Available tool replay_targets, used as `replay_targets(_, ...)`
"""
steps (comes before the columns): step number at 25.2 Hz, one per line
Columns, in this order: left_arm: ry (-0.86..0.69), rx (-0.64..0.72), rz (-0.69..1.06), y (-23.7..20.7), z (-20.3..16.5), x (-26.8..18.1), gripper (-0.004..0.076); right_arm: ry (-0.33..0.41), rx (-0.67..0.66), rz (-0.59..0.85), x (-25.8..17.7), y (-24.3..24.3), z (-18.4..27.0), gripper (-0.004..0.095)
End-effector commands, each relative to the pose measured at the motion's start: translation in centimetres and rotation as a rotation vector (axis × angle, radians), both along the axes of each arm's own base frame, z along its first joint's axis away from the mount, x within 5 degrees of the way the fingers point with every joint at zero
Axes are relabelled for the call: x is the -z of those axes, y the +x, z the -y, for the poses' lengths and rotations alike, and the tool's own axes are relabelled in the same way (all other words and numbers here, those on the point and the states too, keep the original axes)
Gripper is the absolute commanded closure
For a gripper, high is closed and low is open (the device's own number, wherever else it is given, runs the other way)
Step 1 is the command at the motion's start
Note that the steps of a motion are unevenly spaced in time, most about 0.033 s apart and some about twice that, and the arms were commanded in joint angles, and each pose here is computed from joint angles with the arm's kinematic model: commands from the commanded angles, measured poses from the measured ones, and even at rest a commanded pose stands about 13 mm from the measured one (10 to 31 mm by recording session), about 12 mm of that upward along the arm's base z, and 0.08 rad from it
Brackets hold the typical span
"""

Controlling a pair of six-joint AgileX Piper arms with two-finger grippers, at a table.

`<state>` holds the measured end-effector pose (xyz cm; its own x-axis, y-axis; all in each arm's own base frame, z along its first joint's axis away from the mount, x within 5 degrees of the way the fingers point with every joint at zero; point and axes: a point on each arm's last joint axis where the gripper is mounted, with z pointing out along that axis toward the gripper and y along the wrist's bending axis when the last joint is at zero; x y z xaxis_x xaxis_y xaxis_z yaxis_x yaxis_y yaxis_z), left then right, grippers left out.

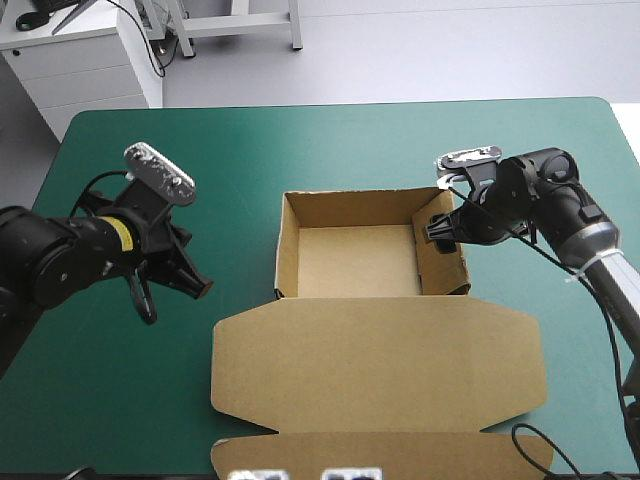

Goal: Fold the box

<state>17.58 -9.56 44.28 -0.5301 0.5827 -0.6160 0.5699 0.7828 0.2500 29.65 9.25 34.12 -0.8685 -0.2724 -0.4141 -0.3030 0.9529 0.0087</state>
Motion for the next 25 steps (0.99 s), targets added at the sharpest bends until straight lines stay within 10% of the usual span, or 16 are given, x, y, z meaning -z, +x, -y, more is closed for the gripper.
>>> replay_targets(1, 0.012, -0.004, -0.010, -2.7, -1.8, 0.6, 0.0731, 0.031, -0.001, 0.104, -2.2, -0.4, 0.2, 0.0158)
replay_targets(17, -0.007, -0.100, -0.132, -8.8, -5.6, 12.6, 0.0731, 0.011, 0.004, 0.043, 3.2, 4.1, -1.2, 0.0199)
replay_targets(25, -0.050, -0.118, -0.111, -9.9, -6.2, 13.3, 0.0731, 0.007, 0.006, -0.008, 5.7, 5.5, -1.7, 0.0623)
